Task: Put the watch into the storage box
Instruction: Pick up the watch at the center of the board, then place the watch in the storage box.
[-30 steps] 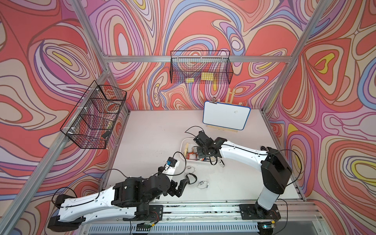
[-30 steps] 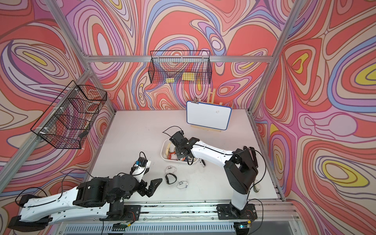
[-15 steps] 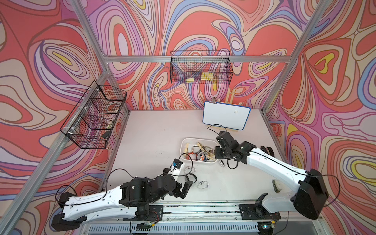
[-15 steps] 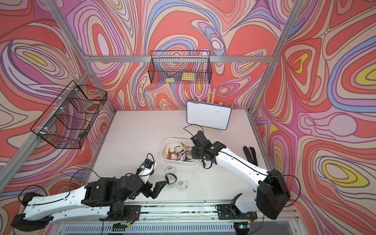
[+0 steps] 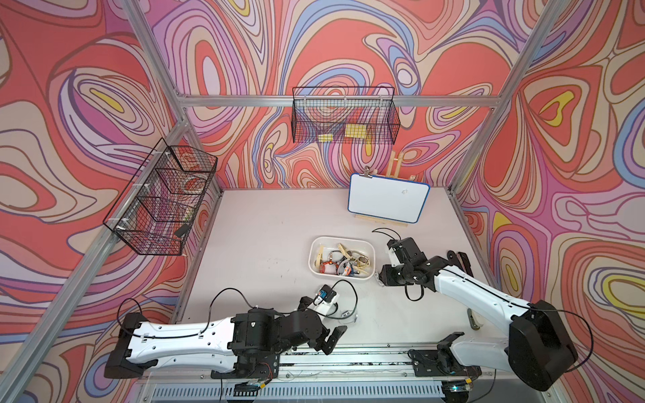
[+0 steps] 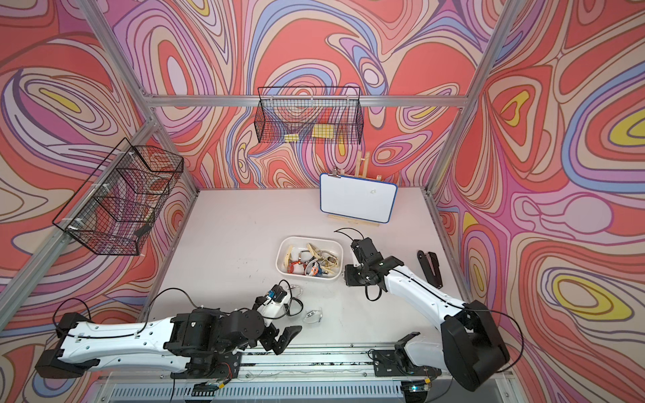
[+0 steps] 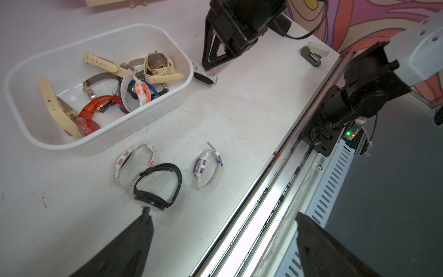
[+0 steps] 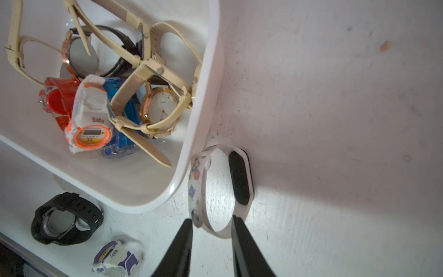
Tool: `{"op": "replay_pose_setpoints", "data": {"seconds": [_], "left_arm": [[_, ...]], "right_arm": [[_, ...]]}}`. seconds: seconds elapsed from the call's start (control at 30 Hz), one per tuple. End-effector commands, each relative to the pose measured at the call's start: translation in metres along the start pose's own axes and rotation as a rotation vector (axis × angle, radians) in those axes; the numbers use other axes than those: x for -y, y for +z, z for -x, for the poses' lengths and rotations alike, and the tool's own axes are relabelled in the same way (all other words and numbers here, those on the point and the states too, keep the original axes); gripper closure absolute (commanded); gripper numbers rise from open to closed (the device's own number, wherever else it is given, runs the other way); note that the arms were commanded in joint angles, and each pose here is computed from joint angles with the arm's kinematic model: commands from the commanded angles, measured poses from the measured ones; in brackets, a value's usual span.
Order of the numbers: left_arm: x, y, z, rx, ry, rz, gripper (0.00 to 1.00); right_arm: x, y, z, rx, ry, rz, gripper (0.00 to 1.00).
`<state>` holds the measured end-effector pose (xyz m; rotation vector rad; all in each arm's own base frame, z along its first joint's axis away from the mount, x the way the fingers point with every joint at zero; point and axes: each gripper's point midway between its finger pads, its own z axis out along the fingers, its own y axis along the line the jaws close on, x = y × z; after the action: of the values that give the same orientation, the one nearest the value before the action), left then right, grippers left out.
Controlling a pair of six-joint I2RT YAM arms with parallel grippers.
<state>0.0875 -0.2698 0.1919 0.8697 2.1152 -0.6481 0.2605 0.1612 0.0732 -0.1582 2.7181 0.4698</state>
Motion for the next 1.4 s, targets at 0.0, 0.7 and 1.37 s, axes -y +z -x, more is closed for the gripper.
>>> {"op": "replay_pose_setpoints", "data": {"seconds": [0.0, 0.7, 1.37], "left_arm": [[0.007, -0.008, 0.016, 0.048, 0.090, 0.022, 0.02], [0.015, -0.013, 0.024, 0.093, 0.167, 0.053, 0.01], [-0.013, -0.031, 0.021, 0.121, 0.105, 0.119, 0.00]], "right_arm": [[-0.007, 0.007, 0.007, 0.022, -0.028, 0.055, 0.67], [-0.005, 0.021, -0.009, -0.058, -0.003, 0.065, 1.00], [-0.104, 0.008, 0.107, -0.039, -0.156, 0.043, 1.00]]}}
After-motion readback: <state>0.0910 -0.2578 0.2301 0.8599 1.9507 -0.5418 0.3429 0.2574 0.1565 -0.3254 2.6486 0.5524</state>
